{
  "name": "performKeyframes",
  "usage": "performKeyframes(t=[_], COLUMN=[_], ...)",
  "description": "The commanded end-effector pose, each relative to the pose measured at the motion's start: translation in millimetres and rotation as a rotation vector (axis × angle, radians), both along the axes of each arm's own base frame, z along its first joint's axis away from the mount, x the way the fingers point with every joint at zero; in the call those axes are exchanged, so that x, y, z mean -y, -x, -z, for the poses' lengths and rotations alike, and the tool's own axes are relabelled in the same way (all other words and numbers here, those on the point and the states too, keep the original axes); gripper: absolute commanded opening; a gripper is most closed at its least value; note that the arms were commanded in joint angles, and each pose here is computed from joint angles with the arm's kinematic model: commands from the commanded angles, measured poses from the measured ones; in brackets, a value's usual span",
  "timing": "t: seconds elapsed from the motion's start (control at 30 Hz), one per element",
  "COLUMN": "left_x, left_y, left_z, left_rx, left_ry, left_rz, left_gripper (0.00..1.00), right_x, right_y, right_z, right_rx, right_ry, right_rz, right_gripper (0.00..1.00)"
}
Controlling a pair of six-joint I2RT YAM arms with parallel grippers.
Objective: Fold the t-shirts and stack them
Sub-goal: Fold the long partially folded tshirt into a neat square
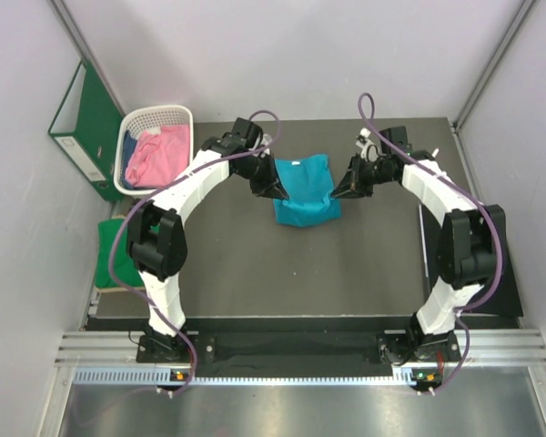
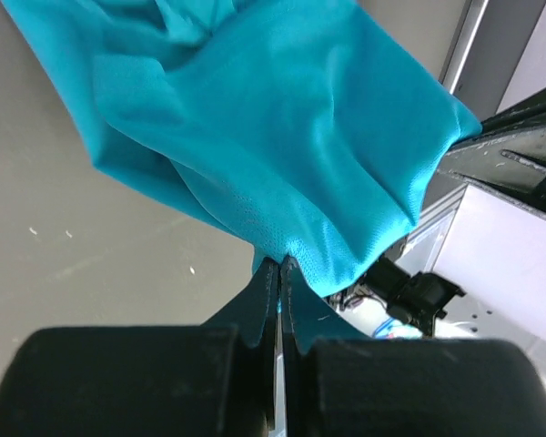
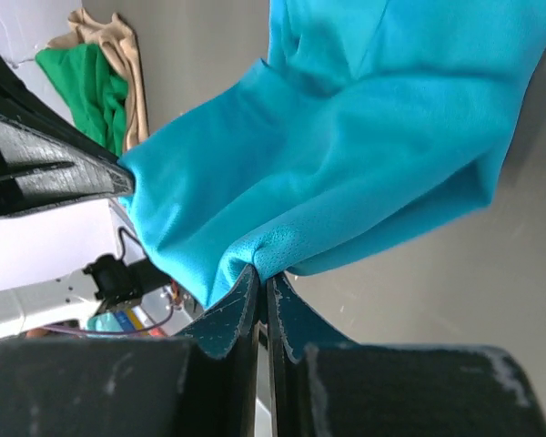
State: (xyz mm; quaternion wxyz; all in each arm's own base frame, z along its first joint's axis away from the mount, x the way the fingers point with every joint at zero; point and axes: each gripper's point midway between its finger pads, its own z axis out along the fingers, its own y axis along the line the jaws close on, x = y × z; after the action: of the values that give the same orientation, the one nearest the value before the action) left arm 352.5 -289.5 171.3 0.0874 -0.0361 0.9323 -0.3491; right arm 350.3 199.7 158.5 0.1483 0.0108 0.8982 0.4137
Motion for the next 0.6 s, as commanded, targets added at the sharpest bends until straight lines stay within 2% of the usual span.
performKeyframes(t=[0.0, 0.3, 0.57], left_x=[-11.0, -28.4, -16.8], left_y=[-31.6, -104.8, -144.0], left_z=[-16.8, -17.0, -12.0], left_rx=[0.075, 0.178, 0.217], left_ry=[0.028, 0.122, 0.234], left_rz=[-0.014, -0.089, -0.069], left_gripper=[0.00, 0.00, 0.00], right_x=[-1.3, -12.9, -18.6], right_y=[-41.4, -104.8, -147.9], right_z=[-11.5, -0.6, 7.2], right_rx=[0.109, 0.189, 0.268], right_ry=[-0.003, -0.035, -0.061], right_rz=[-0.030, -0.011, 0.038], right_gripper=[0.04, 0.05, 0.06])
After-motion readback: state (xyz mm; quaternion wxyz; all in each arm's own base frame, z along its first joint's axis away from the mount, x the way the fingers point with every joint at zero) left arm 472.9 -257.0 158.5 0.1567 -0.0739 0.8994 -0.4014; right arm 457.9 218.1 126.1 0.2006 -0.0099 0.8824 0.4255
